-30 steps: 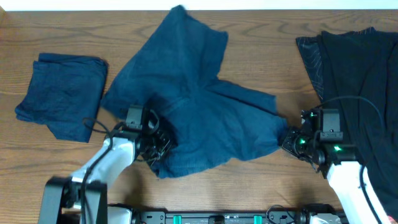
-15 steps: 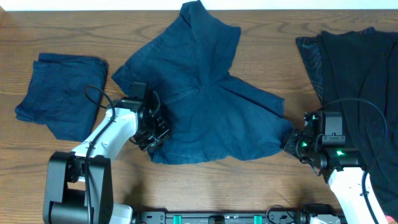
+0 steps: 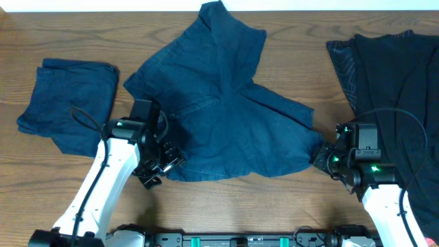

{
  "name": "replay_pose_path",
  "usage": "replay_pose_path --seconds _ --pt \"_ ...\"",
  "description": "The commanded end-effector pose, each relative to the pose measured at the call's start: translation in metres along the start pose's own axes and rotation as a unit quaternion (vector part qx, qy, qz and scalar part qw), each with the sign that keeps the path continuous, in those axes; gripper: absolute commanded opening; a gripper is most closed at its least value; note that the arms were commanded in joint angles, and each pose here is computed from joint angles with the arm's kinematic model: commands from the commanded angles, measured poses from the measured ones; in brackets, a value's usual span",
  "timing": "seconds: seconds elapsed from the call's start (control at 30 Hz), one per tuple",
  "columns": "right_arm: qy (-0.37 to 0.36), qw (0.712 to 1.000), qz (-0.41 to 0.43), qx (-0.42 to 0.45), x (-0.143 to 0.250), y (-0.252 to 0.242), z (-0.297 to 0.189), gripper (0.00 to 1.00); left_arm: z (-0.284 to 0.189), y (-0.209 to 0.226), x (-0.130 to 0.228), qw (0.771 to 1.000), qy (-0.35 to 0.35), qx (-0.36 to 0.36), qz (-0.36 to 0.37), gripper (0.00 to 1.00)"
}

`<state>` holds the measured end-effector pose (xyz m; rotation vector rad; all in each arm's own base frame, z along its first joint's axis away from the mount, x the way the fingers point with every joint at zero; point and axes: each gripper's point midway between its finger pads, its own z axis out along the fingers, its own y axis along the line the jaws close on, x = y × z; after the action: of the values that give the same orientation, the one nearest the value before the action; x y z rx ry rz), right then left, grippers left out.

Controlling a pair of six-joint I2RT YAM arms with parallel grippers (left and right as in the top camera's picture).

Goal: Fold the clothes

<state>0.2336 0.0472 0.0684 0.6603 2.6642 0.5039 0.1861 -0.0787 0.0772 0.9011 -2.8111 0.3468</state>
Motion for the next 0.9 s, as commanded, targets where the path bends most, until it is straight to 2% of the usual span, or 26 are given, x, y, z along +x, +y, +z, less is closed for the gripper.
replay_pose_path --seconds 0.0,0.27,0.5,0.6,0.7,0.73,0.87 --pt "-0.006 1.0 -0.009 0.005 -0.002 -0.002 -0.001 0.01 0.013 0.013 0.004 0.999 0.007 -0.016 -0.05 0.79" --pt "-0.006 1.0 -0.009 0.005 -0.002 -0.002 -0.001 0.01 0.059 0.02 -0.008 0.992 -0.02 0.015 -0.123 0.79" --pt "-0.007 1.0 -0.009 0.005 -0.002 -0.002 -0.001 0.01 0.075 0.024 -0.038 0.988 -0.099 0.028 -0.116 0.78" --pt "-0.007 1.0 -0.009 0.005 -0.002 -0.002 -0.001 0.01 0.076 0.025 -0.04 0.987 -0.104 0.027 -0.116 0.54" --pt "-0.007 1.0 -0.008 0.005 -0.002 -0.002 -0.001 0.01 0.076 0.024 -0.038 0.988 -0.099 0.031 -0.115 0.09" --pt "-0.007 1.0 -0.009 0.005 -0.003 -0.002 -0.001 0.01 0.076 0.022 -0.036 0.989 -0.091 0.035 -0.115 0.06" --pt "-0.016 1.0 -0.007 0.004 -0.007 -0.002 -0.002 0.01 0.072 0.013 -0.019 0.993 -0.054 0.059 -0.086 0.06"
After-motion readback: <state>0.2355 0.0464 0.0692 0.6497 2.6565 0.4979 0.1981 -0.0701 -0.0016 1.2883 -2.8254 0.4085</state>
